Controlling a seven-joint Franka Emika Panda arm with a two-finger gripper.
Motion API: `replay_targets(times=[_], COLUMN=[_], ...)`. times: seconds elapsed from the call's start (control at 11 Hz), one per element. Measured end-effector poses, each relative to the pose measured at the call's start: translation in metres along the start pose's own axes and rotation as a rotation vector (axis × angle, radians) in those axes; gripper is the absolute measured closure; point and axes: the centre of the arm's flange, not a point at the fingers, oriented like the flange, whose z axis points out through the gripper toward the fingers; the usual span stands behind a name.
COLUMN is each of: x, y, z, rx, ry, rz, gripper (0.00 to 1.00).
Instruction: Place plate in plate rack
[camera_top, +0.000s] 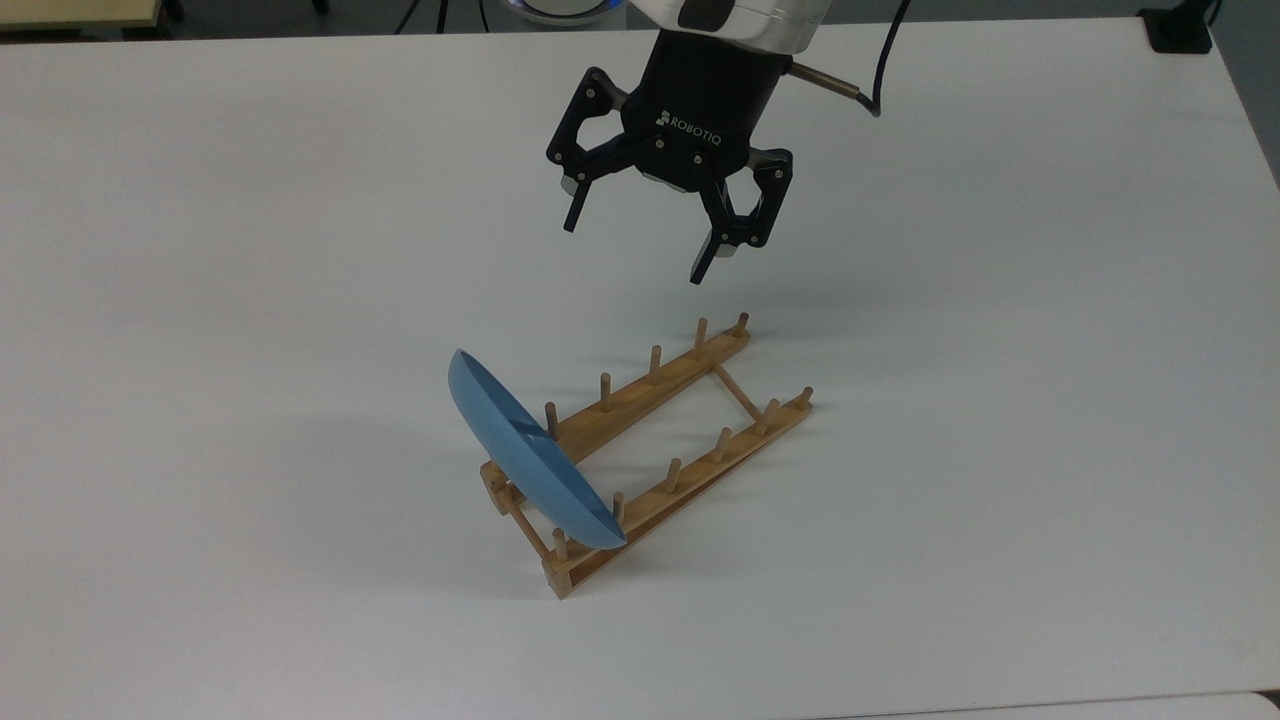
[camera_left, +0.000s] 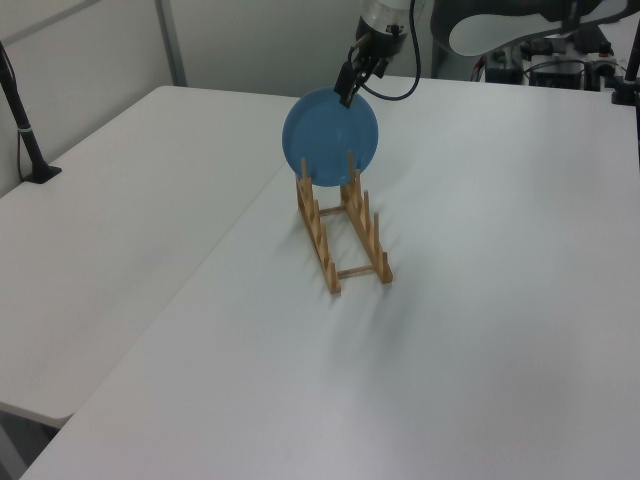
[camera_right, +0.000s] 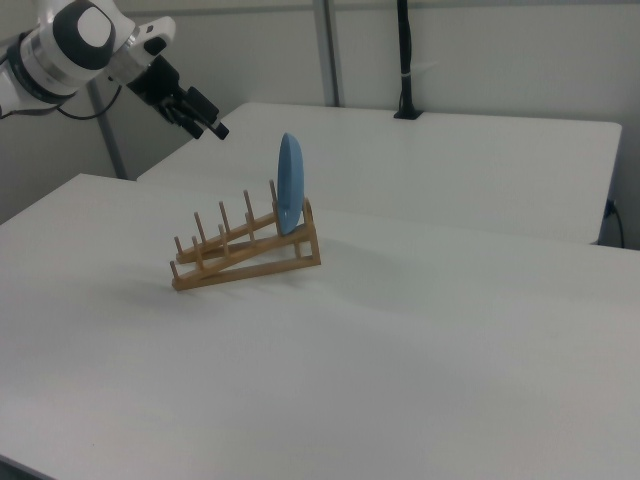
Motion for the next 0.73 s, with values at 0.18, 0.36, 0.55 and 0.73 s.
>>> replay_targets(times=[0.18, 0.36, 0.55, 0.73], x=[0.0, 0.0, -0.015, -0.015], y=[0.0, 0.0, 0.02, 0.02], z=[0.0, 0.0, 0.019, 0.019], rx=[0.0, 0.0, 0.004, 0.004], ry=[0.0, 0.0, -0.222, -0.223], rz=[0.0, 0.0, 0.019, 0.018], gripper=[0.0, 0.0, 0.0, 0.0])
